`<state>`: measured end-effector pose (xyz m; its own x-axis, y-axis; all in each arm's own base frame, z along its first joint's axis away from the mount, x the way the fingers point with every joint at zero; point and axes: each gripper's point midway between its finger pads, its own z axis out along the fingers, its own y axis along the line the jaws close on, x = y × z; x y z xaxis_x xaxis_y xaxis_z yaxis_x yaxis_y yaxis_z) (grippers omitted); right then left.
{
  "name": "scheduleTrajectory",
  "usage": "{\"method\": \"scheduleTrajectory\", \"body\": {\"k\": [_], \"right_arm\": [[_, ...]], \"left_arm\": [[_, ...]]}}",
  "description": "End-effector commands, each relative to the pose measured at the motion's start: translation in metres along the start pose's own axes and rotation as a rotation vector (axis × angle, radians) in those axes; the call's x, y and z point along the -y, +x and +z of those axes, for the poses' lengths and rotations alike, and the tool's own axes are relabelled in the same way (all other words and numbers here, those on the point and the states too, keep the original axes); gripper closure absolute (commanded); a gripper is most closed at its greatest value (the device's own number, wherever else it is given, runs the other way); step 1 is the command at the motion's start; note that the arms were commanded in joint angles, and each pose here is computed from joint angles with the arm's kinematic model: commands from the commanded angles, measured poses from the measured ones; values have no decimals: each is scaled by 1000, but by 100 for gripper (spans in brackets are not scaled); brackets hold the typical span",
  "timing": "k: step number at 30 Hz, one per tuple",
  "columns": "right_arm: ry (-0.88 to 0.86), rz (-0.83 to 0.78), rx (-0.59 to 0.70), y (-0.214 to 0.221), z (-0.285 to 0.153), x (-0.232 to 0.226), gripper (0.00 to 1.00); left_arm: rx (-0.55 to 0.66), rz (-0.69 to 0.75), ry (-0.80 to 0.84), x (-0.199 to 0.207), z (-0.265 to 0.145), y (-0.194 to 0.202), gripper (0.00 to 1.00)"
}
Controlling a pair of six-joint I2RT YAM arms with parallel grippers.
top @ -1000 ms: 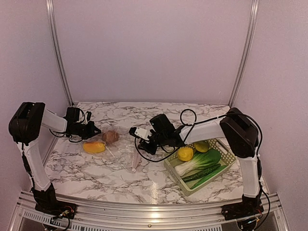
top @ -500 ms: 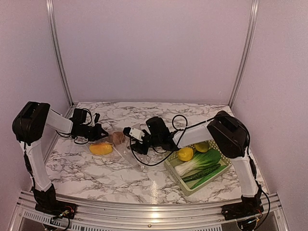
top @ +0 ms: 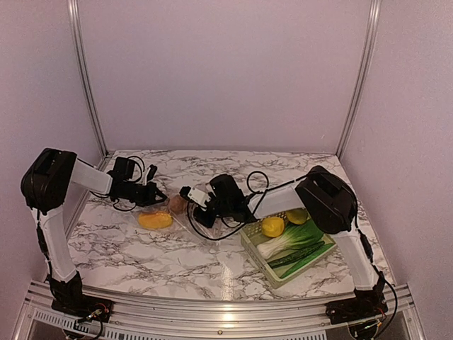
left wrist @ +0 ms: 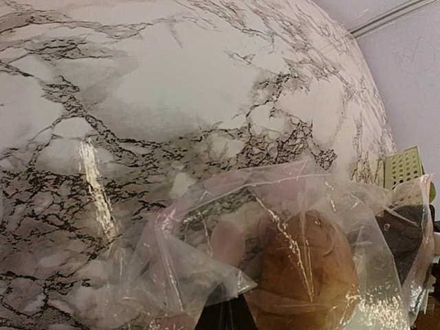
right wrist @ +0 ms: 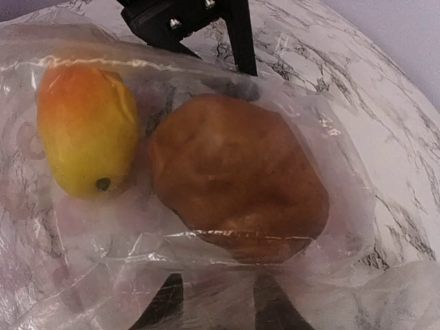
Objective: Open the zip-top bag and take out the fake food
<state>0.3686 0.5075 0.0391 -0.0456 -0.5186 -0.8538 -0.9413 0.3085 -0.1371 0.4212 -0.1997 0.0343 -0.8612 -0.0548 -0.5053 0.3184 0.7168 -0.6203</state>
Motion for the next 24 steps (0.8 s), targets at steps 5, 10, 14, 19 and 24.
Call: {"method": "scheduleTrajectory", "body": {"k": [5,10,14,19,24], "right_arm": [[-89,39,150,-26,-13,-22,48],[-133,-13,248,-54,-38,-33,42],[-124,-38,275,-64,-48,-33,40],[-111,-23,229,-56,-35,-28,32],[-123,-12,152,-38,-15,-26,25]], "left_arm": [[-168,108,10,15,20,31,100],[-176,141,18,22,20,35,100],[-232,180,12,26,23,46,100],[-232,184,25,30,23,47,100],[-221,187,44,35,21,46,100]]}}
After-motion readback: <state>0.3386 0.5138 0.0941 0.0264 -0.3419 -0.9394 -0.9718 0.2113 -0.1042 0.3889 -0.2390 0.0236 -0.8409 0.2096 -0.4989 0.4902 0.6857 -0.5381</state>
